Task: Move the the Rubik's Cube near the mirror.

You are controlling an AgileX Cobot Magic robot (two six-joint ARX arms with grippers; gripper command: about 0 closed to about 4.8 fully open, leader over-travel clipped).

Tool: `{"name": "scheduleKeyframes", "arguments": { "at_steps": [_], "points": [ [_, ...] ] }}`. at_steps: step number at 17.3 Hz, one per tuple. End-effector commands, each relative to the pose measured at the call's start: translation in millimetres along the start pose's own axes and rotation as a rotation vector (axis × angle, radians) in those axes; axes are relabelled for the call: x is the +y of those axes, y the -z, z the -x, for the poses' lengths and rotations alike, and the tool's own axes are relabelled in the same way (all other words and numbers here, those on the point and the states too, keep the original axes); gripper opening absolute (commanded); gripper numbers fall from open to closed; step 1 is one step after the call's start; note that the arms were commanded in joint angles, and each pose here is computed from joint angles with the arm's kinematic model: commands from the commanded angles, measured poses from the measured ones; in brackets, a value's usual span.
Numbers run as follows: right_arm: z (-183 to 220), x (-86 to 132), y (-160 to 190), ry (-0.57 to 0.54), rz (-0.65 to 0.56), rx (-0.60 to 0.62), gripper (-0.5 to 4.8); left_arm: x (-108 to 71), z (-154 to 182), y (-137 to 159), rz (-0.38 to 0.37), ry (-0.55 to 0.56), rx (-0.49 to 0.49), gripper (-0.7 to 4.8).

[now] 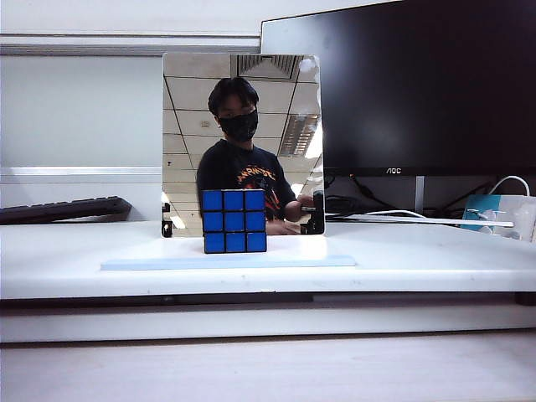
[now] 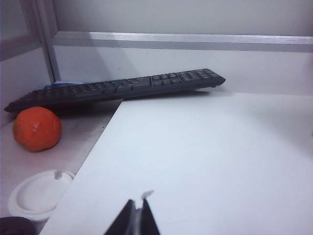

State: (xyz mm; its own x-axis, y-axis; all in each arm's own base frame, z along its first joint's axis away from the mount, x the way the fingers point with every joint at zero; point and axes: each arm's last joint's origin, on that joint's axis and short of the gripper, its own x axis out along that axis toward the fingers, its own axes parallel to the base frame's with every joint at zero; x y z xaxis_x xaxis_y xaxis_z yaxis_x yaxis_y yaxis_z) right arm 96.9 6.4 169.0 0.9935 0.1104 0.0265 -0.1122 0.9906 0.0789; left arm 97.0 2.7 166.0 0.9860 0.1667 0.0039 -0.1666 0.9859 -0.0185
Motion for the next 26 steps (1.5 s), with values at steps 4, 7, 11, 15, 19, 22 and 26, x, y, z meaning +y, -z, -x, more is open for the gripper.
{"name": "scheduleKeyframes", "arguments": {
  "at_steps": [4,7,11,15,19,22,26],
  "points": [
    [-0.3,-0.3,0.5,0.006,0.004,-0.011,-0.05,0.1,0.0,-1.2,-0.001,0.000,-0.009,0.22],
    [-0.3,-0.3,0.5,0.006,0.003,-0.011,-0.05,0.1,0.0,-1.2,-0.001,0.000,-0.009,0.22],
    [-0.3,-0.3,0.5,0.005,0.003,-0.011,-0.05,0.1,0.0,-0.6,-0.012,-0.001,-0.003,0.22],
    [-0.3,-0.3,0.5,0.005,0.003,-0.011,-0.05,-3.1,0.2,1.4,-0.032,0.111,0.017,0.22],
    [-0.3,-0.3,0.5,0.005,0.004,-0.010,-0.05,-3.9,0.3,1.4,-0.035,0.138,0.017,0.22],
    [-0.3,-0.3,0.5,0.005,0.004,-0.011,-0.05,-3.9,0.3,1.7,-0.034,0.138,0.020,0.22],
    [-0.3,-0.3,0.5,0.006,0.003,-0.011,-0.05,-3.9,0.3,1.7,-0.035,0.138,0.020,0.22]
  ]
}}
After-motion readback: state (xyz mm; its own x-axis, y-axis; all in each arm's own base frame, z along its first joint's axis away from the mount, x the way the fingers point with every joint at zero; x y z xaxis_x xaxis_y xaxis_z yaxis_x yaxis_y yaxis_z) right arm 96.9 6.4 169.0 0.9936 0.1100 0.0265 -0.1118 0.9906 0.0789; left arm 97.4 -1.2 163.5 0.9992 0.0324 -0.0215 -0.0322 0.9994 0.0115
